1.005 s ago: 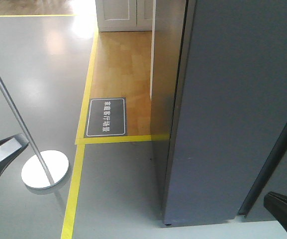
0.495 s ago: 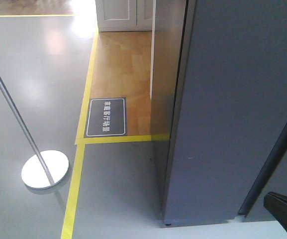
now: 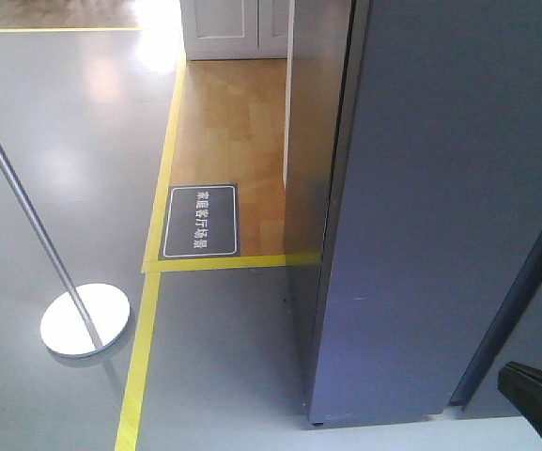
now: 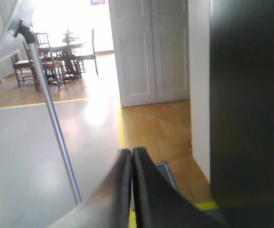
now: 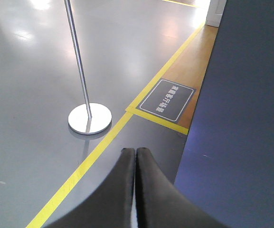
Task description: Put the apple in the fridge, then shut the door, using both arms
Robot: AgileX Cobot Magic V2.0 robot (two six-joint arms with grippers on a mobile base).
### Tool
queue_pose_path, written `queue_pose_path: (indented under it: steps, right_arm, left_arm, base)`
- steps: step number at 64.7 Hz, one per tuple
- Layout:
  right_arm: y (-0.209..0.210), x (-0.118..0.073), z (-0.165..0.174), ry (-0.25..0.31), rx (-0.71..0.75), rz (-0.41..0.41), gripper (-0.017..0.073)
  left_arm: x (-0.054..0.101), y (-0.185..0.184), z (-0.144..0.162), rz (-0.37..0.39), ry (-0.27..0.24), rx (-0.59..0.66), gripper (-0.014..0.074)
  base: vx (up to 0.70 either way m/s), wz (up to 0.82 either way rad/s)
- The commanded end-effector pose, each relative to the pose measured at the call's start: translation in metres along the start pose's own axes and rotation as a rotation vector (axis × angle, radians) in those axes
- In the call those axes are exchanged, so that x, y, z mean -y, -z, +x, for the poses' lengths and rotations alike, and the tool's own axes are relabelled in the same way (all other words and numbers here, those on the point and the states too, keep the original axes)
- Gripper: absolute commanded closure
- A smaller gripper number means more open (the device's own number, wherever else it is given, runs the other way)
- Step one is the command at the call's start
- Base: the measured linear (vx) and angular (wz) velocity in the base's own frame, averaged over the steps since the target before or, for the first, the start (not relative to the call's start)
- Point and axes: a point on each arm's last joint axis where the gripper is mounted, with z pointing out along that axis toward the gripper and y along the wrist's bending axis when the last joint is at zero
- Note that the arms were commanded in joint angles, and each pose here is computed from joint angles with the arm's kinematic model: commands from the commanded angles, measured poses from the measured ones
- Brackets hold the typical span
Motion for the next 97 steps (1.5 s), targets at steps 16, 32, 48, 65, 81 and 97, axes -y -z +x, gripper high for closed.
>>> queue_pose_path:
  steps: [16,32,48,65,81,97]
  right_arm:
    - [0.0026,0.0026,-0.0117,-0.016,0.060,0.027,0.0565]
    - [0.0026,0.0026,-0.0117,-0.016,0.060,0.027,0.0565]
    - [0.0026,0.0026,-0.0117,-0.016,0.060,0.027,0.0565]
    - [0.0026,0.0026,-0.0117,-0.016,0.060,0.027,0.0565]
    - [0.0026,0.0026,-0.0117,-0.016,0.060,0.027,0.0565]
    - [0.0026,0.0026,-0.0117,-0.016,0.060,0.027,0.0565]
  left_arm:
    - [-0.0027,0.0113,-0.0051,-0.035,-0.023,0.058,0.0599]
    - [-0.0079,0.0119,-0.0046,-0.132,-0.024,0.051,0.0599]
    - [-0.0073,0.0119,-0.0062,-0.121,0.001,0.069,0.0599]
    - [-0.0058,0.0118,-0.0072,-0.092,0.116,0.087,0.0599]
    - [-0.0058,0.0118,-0.0072,-0.092,0.115,0.087,0.0599]
    - [-0.0056,0.0120,-0.0088,-0.088,0.114,0.101,0.0599]
  base:
    - [0.00,0.00]
    - [0.00,0.00]
    - [0.00,0.00]
    - [0.00,0.00]
    - [0.00,0.00]
    - [0.00,0.00]
